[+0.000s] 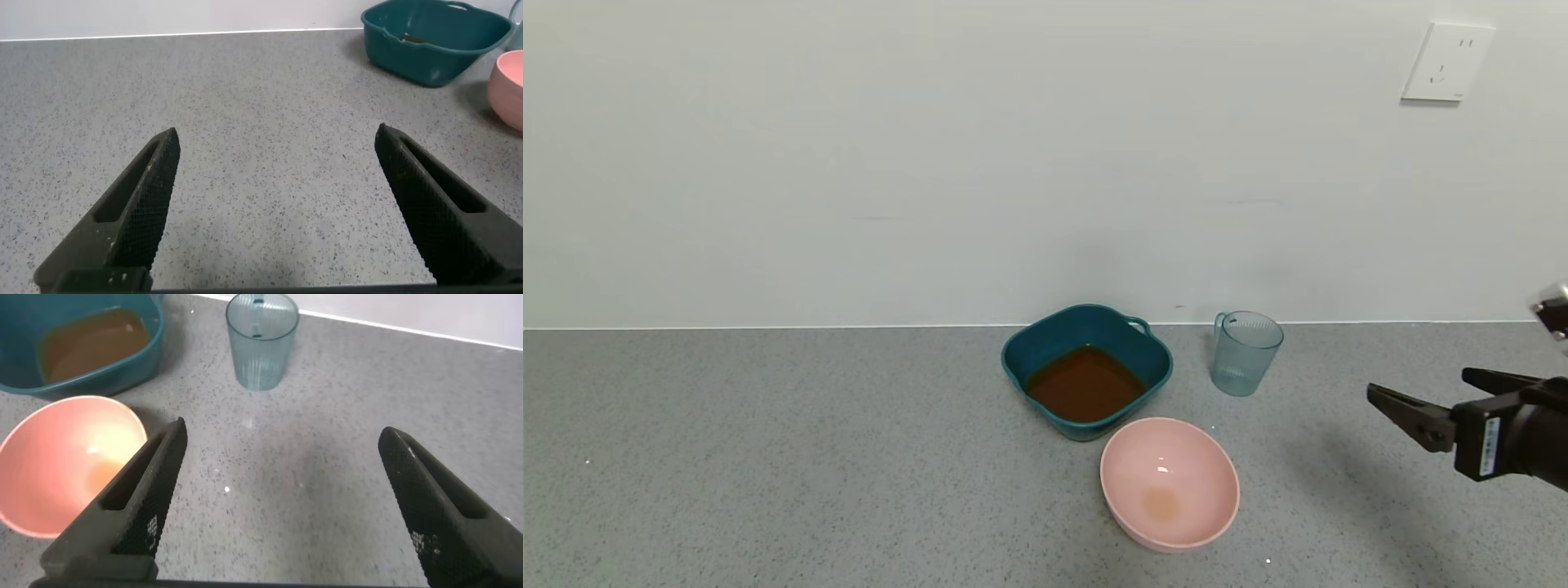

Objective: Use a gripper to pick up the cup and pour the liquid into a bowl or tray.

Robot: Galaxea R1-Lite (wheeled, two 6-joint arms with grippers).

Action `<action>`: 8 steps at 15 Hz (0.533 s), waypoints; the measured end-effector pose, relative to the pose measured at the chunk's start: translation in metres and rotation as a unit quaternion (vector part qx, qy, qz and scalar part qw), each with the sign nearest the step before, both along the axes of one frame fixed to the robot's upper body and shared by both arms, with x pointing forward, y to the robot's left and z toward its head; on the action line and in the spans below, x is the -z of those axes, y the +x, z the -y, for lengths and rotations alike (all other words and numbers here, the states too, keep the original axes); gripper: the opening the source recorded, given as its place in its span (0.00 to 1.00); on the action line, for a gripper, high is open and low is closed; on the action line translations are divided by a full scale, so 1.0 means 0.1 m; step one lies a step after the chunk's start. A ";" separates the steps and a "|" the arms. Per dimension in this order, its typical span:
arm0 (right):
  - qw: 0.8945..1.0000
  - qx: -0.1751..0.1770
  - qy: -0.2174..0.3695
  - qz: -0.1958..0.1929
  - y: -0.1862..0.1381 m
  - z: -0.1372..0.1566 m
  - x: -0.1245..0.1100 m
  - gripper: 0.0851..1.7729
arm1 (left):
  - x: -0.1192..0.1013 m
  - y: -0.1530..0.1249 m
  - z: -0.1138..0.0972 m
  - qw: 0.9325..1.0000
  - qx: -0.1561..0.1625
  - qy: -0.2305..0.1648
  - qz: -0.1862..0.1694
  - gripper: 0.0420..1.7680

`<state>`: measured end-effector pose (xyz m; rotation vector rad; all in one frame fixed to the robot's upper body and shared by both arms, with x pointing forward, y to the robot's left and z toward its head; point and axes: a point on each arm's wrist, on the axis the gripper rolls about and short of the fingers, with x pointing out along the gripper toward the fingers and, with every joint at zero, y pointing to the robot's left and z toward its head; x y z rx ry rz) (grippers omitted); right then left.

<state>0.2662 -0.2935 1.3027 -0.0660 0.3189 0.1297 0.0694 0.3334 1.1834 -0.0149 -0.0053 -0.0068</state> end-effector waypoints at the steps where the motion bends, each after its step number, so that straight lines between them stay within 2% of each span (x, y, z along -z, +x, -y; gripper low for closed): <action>1: 1.000 0.005 -0.001 0.006 -0.12 0.04 -0.02 0.96 | 0.00 0.00 0.00 1.000 0.000 0.000 0.000 0.97; 4: 0.999 0.033 -0.018 0.004 -0.55 0.16 -0.05 0.96 | 0.00 0.00 0.00 1.000 0.000 0.000 0.000 0.97; 8: 0.997 0.054 -0.055 0.026 -1.14 0.34 -0.07 0.96 | 0.00 0.00 0.00 1.000 0.000 0.000 0.000 0.97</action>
